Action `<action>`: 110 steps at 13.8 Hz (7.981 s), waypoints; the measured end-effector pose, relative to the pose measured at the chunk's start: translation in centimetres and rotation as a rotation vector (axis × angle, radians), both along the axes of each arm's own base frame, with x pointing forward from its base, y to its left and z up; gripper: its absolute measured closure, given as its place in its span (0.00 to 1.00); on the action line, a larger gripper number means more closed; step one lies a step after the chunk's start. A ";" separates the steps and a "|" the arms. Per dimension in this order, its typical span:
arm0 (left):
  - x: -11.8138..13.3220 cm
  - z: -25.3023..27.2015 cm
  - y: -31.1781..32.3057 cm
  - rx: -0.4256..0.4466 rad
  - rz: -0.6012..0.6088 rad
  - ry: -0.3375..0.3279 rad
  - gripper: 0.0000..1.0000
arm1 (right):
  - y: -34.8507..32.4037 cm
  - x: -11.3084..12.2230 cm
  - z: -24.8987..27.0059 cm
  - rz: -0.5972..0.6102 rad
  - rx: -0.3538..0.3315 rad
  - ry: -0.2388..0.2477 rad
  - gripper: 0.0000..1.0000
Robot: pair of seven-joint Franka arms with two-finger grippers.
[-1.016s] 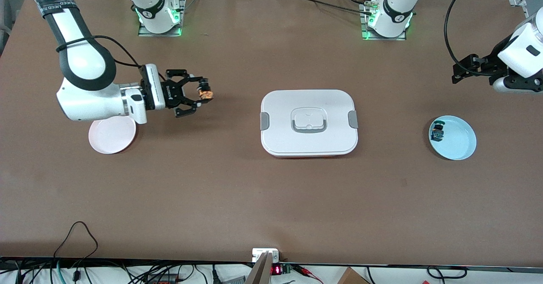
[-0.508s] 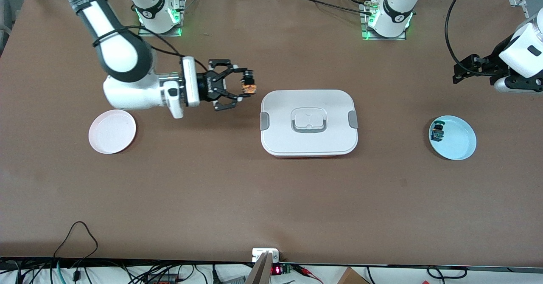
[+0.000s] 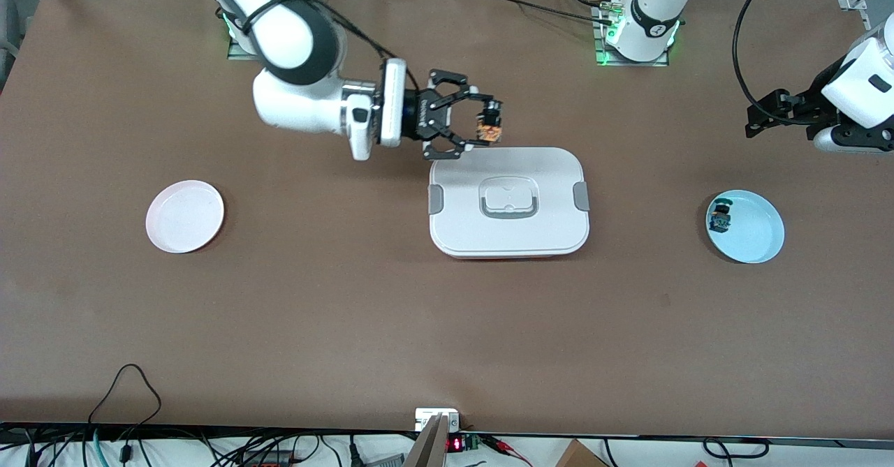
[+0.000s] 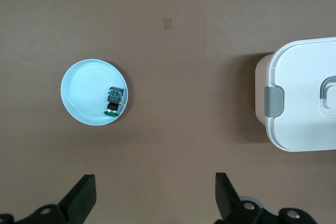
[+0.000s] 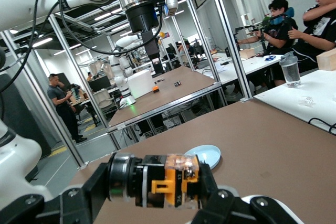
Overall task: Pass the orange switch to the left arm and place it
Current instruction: 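Lift the orange switch with the right gripper over the white box, then hold the switch with the right gripper while the left gripper reaches it, then close the left gripper on the orange switch beside the right gripper, then open the right gripper and pull it back while the left gripper holds, then carry the switch with the left gripper onto the light-blue plate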
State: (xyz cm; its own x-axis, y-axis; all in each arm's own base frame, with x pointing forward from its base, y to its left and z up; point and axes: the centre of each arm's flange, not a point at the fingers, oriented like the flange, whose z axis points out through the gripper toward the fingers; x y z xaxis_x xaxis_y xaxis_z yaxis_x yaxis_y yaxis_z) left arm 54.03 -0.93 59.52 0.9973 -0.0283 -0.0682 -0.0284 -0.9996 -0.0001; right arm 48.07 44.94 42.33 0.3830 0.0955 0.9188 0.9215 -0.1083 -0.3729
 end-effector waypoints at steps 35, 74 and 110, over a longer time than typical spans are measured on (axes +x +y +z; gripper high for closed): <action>1.9 -15.9 -16.7 -1.512 0.094 0.356 0.00 | 3.6 -1.2 3.2 -0.016 0.025 -0.175 0.28; -0.2 -16.2 -19.8 -1.538 -0.001 0.328 0.65 | 1.9 1.0 4.0 -0.030 0.039 -0.152 0.00; 8.0 -35.8 16.8 -0.079 -1.347 0.331 0.66 | -42.3 3.1 22.6 0.145 -1.210 0.428 0.00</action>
